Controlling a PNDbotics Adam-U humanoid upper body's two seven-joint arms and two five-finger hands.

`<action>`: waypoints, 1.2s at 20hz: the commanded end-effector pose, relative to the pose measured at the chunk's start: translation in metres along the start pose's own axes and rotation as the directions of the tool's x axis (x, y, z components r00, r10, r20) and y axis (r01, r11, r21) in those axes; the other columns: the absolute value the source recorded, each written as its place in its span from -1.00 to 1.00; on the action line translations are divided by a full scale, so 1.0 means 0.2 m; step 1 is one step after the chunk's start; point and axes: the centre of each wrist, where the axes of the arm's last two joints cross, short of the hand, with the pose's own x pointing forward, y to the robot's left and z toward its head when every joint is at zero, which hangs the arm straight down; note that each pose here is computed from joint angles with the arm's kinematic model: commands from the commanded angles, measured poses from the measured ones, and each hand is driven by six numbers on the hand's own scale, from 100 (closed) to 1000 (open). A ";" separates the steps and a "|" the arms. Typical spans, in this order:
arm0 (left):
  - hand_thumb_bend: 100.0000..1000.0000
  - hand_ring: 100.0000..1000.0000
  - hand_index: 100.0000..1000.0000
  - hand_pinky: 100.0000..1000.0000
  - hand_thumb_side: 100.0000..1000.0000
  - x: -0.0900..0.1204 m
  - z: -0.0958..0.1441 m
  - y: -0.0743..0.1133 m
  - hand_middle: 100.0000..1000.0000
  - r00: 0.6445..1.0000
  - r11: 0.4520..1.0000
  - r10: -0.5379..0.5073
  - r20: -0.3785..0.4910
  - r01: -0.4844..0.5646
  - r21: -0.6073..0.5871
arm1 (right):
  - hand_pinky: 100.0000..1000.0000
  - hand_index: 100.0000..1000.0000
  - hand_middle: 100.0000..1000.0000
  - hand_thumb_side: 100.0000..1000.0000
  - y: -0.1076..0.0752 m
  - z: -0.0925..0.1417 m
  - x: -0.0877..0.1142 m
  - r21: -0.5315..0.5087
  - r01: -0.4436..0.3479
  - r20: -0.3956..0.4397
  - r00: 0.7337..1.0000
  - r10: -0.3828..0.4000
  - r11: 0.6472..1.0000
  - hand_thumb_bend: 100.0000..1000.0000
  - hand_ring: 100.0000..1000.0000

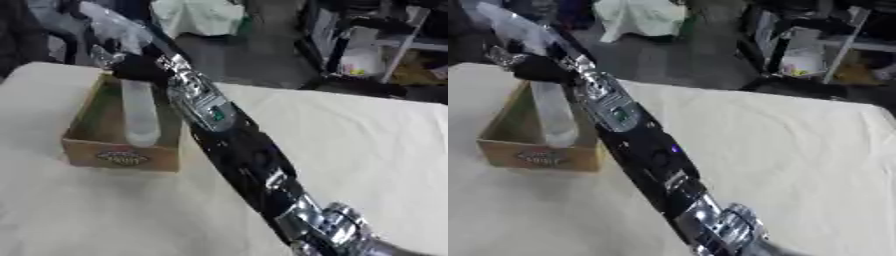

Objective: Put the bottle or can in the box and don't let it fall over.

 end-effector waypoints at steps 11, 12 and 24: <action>-0.30 1.00 0.70 0.07 0.36 0.04 -0.02 0.00 0.76 1.000 1.000 -0.001 0.031 0.001 -0.011 | 0.28 0.48 0.05 -0.45 -0.04 0.05 -0.08 -0.022 -0.119 -0.027 0.993 0.119 0.993 -1.00 0.43; -0.30 1.00 0.70 0.07 0.36 0.04 -0.02 0.00 0.76 1.000 1.000 -0.001 0.030 0.002 -0.011 | 0.31 0.60 0.25 -0.38 -0.06 0.04 -0.07 -0.022 -0.132 -0.019 0.991 0.132 0.991 -1.00 0.51; -0.30 1.00 0.70 0.07 0.36 0.02 -0.01 0.01 0.76 1.000 1.000 -0.007 0.018 0.008 -0.002 | 0.78 1.00 1.00 0.13 -0.29 0.05 0.00 0.017 -0.486 -0.044 0.873 0.486 0.874 -0.30 1.00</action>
